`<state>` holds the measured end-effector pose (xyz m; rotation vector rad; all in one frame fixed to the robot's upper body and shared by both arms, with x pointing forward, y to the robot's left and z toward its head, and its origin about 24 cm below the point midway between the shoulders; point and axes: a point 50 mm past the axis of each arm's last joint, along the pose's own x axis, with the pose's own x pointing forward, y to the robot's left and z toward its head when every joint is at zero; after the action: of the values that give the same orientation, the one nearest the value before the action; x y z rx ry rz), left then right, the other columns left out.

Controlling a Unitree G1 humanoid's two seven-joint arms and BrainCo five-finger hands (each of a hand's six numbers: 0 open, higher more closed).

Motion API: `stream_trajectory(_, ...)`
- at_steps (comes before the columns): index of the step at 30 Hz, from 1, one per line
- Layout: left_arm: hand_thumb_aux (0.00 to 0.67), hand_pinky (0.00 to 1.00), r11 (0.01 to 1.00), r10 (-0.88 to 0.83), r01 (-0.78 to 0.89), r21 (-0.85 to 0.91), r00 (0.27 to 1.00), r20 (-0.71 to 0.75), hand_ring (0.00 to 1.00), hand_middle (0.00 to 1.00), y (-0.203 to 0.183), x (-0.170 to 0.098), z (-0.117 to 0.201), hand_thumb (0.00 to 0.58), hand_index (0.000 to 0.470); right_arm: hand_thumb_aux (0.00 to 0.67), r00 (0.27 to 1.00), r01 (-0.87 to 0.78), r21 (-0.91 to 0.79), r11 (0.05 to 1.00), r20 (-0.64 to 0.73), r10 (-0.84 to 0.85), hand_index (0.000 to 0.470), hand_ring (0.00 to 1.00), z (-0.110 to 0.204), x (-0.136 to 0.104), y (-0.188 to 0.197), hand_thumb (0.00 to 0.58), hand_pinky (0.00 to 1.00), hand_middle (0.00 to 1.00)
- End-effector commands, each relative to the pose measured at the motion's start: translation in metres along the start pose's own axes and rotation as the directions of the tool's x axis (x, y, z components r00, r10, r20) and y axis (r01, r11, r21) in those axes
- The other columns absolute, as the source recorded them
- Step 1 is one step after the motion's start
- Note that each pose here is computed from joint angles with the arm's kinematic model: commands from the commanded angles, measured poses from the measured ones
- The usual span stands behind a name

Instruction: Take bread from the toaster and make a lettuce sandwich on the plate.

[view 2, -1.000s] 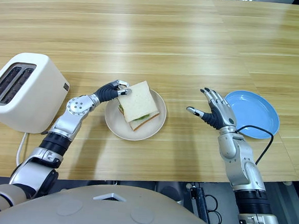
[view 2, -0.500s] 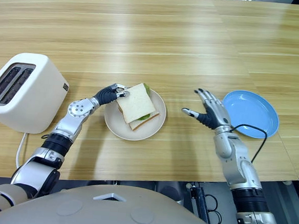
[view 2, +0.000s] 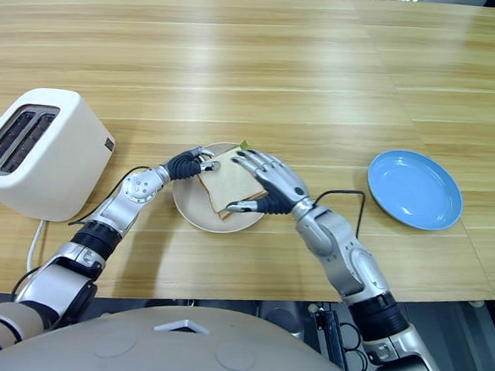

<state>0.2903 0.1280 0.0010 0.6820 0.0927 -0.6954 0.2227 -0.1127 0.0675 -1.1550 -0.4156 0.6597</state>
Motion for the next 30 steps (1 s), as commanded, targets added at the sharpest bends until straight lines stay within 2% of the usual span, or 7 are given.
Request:
stream_trajectory(1, 0.67, 1.0, 0.999, -0.037, 0.04, 0.032, 0.995, -0.097, 1.0, 1.0, -0.011, -0.004, -0.018, 0.58, 0.46, 0.0, 0.998, -0.056, -0.047, 0.997, 0.036, 0.058, 0.0, 0.0, 0.007, 0.005, 0.006, 0.0, 0.0, 0.0)
stream_trajectory(8, 0.67, 1.0, 0.996, -0.018, 0.03, 0.085, 0.991, -0.134, 1.0, 1.0, -0.009, -0.004, -0.024, 0.58, 0.46, 0.0, 0.984, -0.134, -0.097, 0.986, 0.107, 0.144, 0.0, 0.0, 0.025, 0.009, 0.015, 0.0, 0.0, 0.0)
stream_trajectory(19, 0.67, 1.0, 0.994, 0.022, -0.005, 0.113, 0.988, -0.151, 1.0, 1.0, -0.001, -0.006, -0.027, 0.58, 0.46, 0.0, 0.981, -0.187, -0.16, 0.969, 0.026, 0.193, 0.0, 0.0, 0.006, 0.0, 0.017, 0.0, 0.0, 0.0)
stream_trajectory(30, 0.67, 1.0, 0.995, -0.007, 0.023, 0.097, 0.986, -0.164, 1.0, 1.0, -0.008, -0.007, -0.03, 0.58, 0.46, 0.0, 0.973, -0.228, -0.154, 0.962, 0.003, 0.231, 0.0, 0.0, -0.014, 0.015, 0.032, 0.0, 0.0, 0.0)
